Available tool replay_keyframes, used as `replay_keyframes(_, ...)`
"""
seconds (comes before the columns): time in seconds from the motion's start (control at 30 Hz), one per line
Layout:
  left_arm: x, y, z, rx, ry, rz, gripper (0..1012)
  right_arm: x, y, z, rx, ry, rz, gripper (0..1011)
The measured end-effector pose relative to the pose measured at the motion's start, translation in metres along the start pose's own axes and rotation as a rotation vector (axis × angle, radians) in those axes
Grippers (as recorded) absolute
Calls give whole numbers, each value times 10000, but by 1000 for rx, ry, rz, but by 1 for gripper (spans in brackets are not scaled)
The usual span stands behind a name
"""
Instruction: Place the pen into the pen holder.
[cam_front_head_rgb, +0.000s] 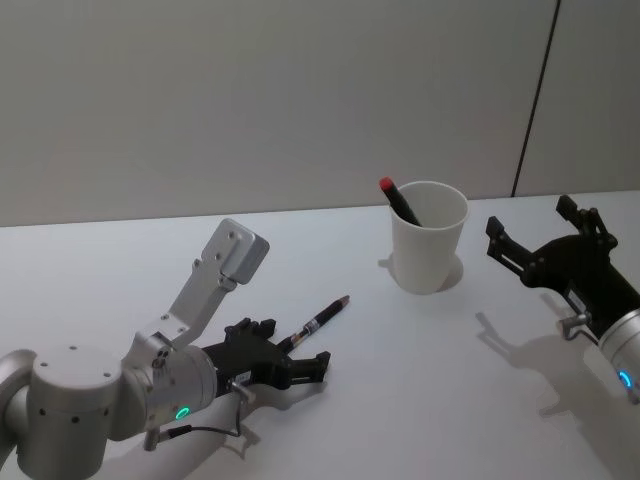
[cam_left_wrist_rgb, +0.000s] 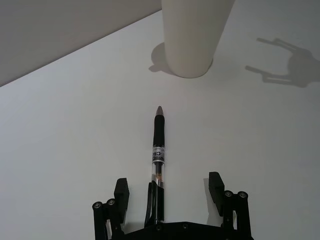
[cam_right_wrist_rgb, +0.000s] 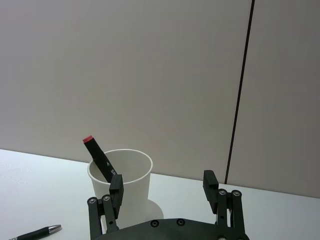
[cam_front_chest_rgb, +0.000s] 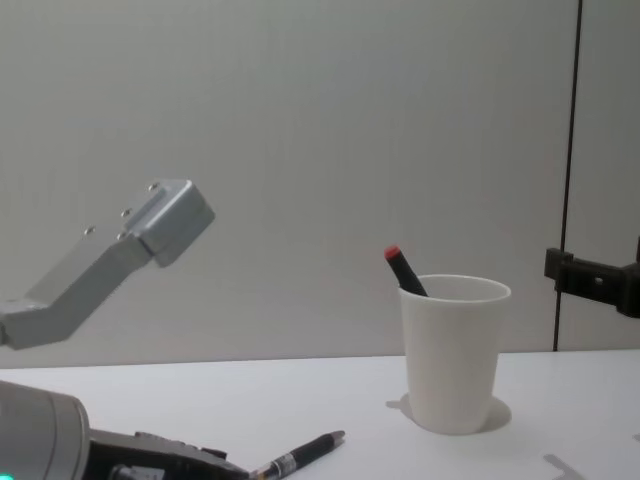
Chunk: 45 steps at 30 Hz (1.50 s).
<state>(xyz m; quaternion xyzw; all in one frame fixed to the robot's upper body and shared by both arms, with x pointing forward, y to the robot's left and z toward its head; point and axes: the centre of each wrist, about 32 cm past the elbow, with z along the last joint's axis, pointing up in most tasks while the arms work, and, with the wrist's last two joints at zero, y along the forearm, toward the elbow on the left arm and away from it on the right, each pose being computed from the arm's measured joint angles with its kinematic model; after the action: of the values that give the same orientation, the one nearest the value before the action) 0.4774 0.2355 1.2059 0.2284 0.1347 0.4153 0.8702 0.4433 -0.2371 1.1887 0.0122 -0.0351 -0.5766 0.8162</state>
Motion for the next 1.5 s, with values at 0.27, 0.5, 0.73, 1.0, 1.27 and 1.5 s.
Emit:
replay_keyframes(0.27,10,-20,1,2,-2,8,1001,0,0,0,0,0,0,1001)
replay_keyframes(0.5,18,-27,1,3,-7,6,1001,0,0,0,0,0,0,1001)
replay_keyframes(0.73,24,-30,0,3,-10,5,961,0,0,0,0,0,0,1002)
replay_keyframes(1.0,28,-33,1,3,-13,6,765,0,0,0,0,0,0,1001)
replay_keyframes(1.27,27,-36,0,3,-13,3,577,0,0,0,0,0,0,1001)
replay_keyframes(1.5,27,-37,-2,4,-13,1,441,0,0,0,0,0,0,1001)
